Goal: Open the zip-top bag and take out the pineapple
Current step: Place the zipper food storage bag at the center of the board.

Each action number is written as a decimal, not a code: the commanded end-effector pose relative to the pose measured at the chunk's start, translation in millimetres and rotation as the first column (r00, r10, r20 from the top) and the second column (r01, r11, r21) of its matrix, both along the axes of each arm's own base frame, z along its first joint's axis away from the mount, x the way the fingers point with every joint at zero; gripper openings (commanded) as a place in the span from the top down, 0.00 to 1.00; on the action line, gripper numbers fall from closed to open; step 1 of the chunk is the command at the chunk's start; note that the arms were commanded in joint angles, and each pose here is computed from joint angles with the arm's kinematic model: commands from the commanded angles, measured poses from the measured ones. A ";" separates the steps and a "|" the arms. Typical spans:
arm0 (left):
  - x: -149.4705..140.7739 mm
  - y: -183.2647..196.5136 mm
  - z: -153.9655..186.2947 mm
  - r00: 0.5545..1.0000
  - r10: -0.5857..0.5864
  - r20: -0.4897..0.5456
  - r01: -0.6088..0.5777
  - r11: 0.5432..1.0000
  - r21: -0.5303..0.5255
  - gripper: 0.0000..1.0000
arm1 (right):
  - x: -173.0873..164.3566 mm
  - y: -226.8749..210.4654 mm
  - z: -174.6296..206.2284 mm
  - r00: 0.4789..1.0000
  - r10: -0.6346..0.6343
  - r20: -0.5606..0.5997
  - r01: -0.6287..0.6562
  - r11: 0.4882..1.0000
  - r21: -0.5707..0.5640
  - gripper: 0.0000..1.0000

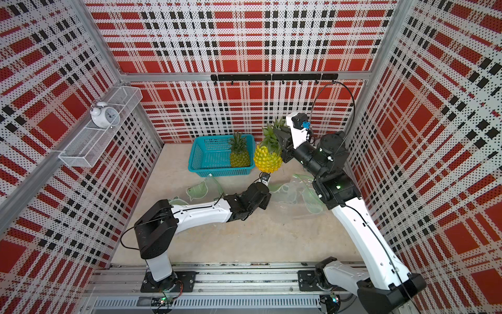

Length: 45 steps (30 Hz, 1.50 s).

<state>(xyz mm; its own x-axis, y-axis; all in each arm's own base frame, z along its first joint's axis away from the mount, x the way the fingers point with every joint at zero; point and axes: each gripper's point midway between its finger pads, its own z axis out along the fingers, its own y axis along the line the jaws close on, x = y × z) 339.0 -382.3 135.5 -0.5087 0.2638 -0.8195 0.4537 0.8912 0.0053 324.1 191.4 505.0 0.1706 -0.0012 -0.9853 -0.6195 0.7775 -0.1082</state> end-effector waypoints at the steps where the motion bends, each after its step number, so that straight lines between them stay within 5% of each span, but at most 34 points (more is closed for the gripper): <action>1: 10.1 -21.5 28.1 1.000 -0.011 -0.003 0.011 0.991 -0.137 0.97 | 3.8 -6.7 17.0 0.997 -0.038 0.072 0.035 0.998 0.044 1.00; 3: 15.2 -28.3 35.6 1.000 -0.017 -0.001 0.017 0.986 -0.168 0.94 | 15.3 -5.8 2.3 0.998 -0.060 0.036 0.059 0.998 0.032 1.00; 6: 19.4 -37.1 44.7 0.999 -0.041 -0.008 0.039 0.976 -0.212 0.72 | 26.8 -5.5 -14.6 0.996 -0.085 -0.004 0.085 0.996 0.014 1.00; 11: 23.1 -31.6 69.7 0.999 -0.039 0.016 0.041 0.962 -0.271 0.56 | 40.7 -3.3 -43.4 0.992 -0.104 -0.067 0.103 0.994 -0.021 1.00; 23: 9.3 28.2 138.1 0.991 -0.050 0.122 0.088 0.940 -0.329 0.29 | 61.9 6.0 -92.8 0.980 -0.090 -0.179 0.077 0.994 -0.080 1.00; 30: -0.7 53.5 179.3 0.955 -0.159 0.251 0.233 0.925 -0.300 0.24 | 56.0 20.9 -110.1 0.971 0.000 -0.239 -0.025 0.995 -0.099 1.00; 36: 8.2 62.5 177.7 0.930 -0.250 0.269 0.319 0.914 -0.252 0.24 | 43.9 30.2 -117.9 0.958 0.076 -0.276 -0.107 0.989 -0.102 1.00; 45: 4.0 55.8 173.2 0.863 -0.425 0.274 0.489 0.838 -0.243 0.20 | 30.3 40.9 -117.9 0.947 0.147 -0.287 -0.184 0.977 -0.106 1.00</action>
